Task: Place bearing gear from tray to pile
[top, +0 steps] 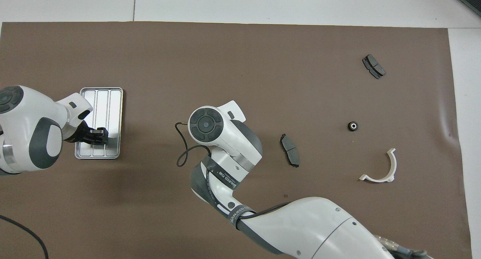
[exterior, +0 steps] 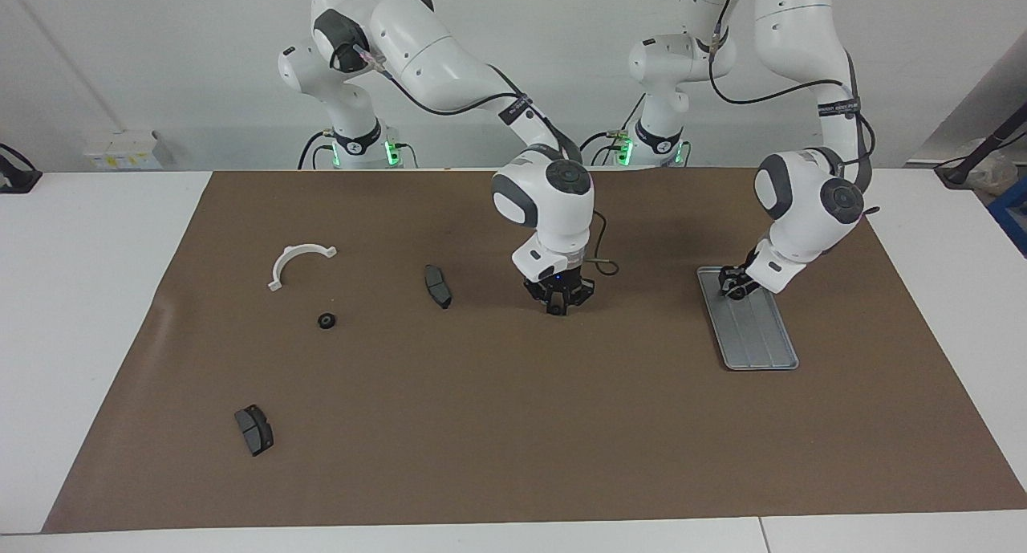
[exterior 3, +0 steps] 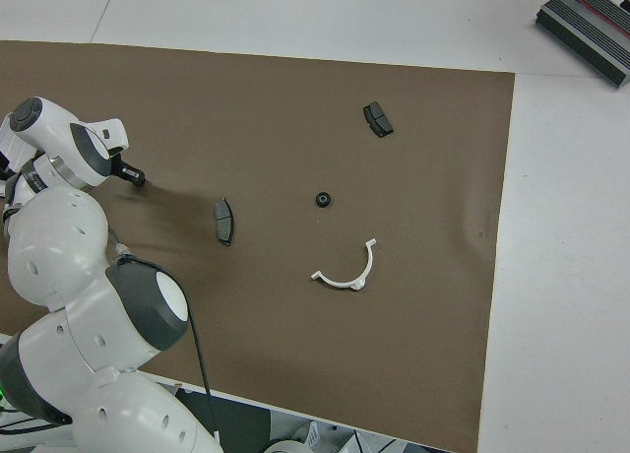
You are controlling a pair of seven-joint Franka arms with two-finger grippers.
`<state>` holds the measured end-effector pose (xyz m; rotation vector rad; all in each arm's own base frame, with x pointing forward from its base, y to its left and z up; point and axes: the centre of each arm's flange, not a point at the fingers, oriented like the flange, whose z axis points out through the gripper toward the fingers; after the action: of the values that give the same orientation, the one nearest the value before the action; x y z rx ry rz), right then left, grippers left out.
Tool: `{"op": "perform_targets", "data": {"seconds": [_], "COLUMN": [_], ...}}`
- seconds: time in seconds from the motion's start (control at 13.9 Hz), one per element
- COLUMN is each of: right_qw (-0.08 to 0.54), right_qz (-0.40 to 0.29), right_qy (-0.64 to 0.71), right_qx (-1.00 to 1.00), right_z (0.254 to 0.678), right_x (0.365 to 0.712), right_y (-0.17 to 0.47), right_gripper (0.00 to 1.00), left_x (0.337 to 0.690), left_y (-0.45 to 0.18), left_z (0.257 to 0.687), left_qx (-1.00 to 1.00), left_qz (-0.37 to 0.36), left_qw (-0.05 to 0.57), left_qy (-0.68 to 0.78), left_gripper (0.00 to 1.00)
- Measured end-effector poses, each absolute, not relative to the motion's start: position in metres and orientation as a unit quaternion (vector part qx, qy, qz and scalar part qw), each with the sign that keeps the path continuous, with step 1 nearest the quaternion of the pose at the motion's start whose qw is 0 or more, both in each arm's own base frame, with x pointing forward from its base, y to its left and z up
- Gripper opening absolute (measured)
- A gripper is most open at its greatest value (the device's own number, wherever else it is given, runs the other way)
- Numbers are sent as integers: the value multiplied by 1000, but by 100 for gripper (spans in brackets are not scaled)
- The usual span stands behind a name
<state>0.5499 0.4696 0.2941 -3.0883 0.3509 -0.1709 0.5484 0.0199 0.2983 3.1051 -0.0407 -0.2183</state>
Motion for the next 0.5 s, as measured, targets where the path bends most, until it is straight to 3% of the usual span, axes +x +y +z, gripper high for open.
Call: {"op": "perform_targets", "data": {"seconds": [0.07, 0.22, 0.5], "right_qw": [13, 9, 7], "right_qz": [-57, -61, -76], "right_qy": [111, 109, 127], "right_qx": [-992, -992, -989], "right_z": [294, 294, 306], "right_x": [550, 552, 575], "right_y": [470, 468, 444], "right_gripper": [24, 24, 24], "left_x": [548, 549, 549], "left_y": [19, 18, 16], "left_z": [298, 299, 301], "left_qx": [997, 997, 997], "left_qz": [-70, -69, -67], "left_qw": [14, 14, 14], "left_qy": [-14, -15, -17], "left_gripper": [52, 40, 35]}}
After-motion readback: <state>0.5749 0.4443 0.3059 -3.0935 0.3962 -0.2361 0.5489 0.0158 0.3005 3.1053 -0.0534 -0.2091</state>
